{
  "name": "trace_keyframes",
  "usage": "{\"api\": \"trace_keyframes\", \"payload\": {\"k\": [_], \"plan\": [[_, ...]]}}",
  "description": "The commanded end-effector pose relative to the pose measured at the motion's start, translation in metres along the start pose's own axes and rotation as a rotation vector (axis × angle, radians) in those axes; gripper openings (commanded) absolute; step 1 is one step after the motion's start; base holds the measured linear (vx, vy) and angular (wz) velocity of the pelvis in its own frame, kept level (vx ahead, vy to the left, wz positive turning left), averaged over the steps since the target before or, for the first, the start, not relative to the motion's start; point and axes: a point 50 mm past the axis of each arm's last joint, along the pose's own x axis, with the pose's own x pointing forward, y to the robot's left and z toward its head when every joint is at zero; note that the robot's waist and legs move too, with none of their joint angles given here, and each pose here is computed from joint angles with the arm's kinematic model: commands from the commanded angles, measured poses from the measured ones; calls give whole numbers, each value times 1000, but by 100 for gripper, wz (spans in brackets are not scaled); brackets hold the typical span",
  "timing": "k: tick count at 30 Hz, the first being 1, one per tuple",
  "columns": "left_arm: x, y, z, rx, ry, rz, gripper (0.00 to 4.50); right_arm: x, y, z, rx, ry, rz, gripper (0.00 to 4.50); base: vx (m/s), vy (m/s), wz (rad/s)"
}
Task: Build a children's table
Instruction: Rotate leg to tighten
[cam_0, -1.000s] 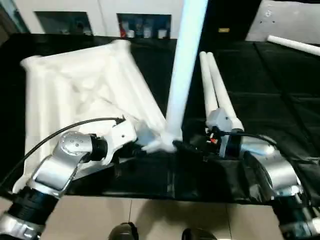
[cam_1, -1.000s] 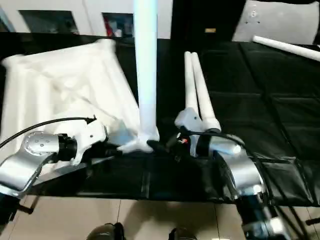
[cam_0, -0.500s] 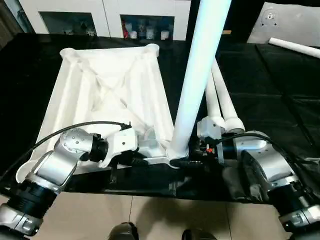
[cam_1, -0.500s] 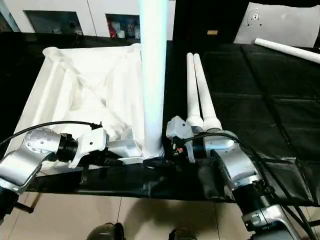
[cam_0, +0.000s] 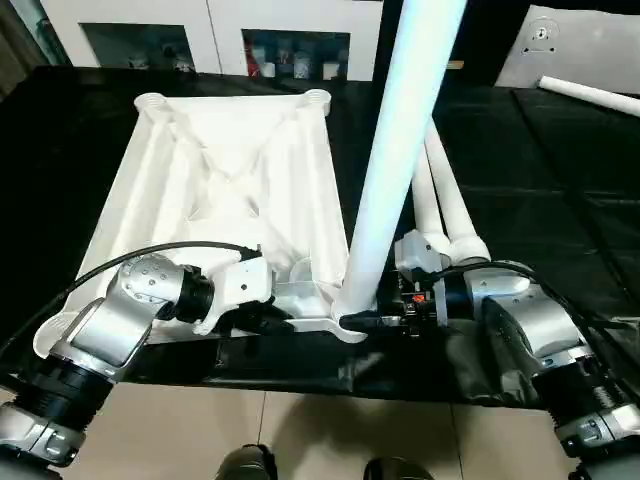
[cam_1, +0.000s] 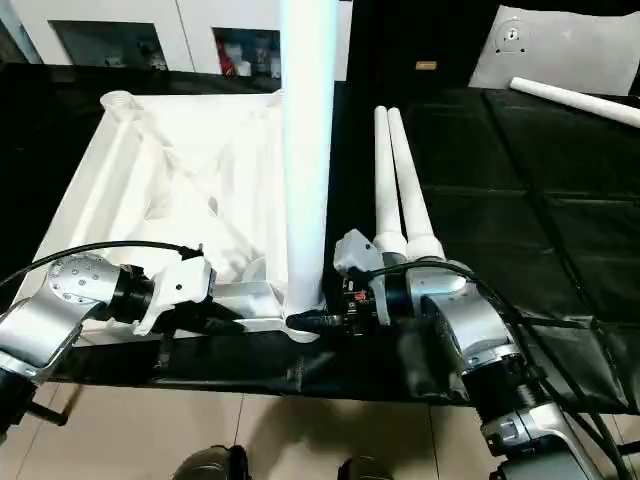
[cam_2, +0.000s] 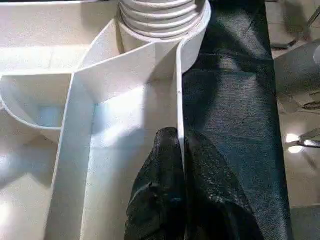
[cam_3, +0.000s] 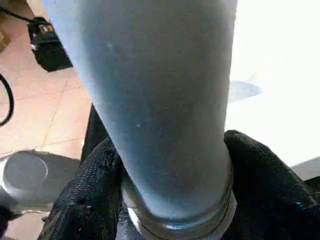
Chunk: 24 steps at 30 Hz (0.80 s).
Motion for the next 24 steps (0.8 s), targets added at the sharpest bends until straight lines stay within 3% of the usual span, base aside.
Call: {"api": "trace_keyframes", "payload": {"k": [1, 6, 7, 9, 13, 21, 23, 24], "plan": [[4, 0, 1, -32, -19, 39, 0, 9, 12, -2, 49, -53, 78, 268, 0, 0, 0], [10, 2, 11, -122, -96, 169, 0, 23, 16, -3, 101, -113, -17, 268, 0, 0, 0], [19, 3, 22, -202, -167, 285, 0, 37, 14, -3, 152, -154, -150, 267, 0, 0, 0], [22, 3, 27, -235, -192, 333, 0, 43, 13, -2, 178, -169, -205, 267, 0, 0, 0], [50, 6, 52, -372, -264, 565, 0, 75, 10, 3, 282, -217, -415, 267, 0, 0, 0], [69, 19, 72, -384, -261, 719, 0, 89, 3, 2, 322, -181, -670, 267, 0, 0, 0], [68, 18, 71, -341, -208, 722, 0, 82, -2, 3, 309, -206, -742, 323, 0, 0, 0], [68, 18, 71, -341, -208, 722, 0, 82, -2, 3, 309, -206, -742, 323, 0, 0, 0]]}}
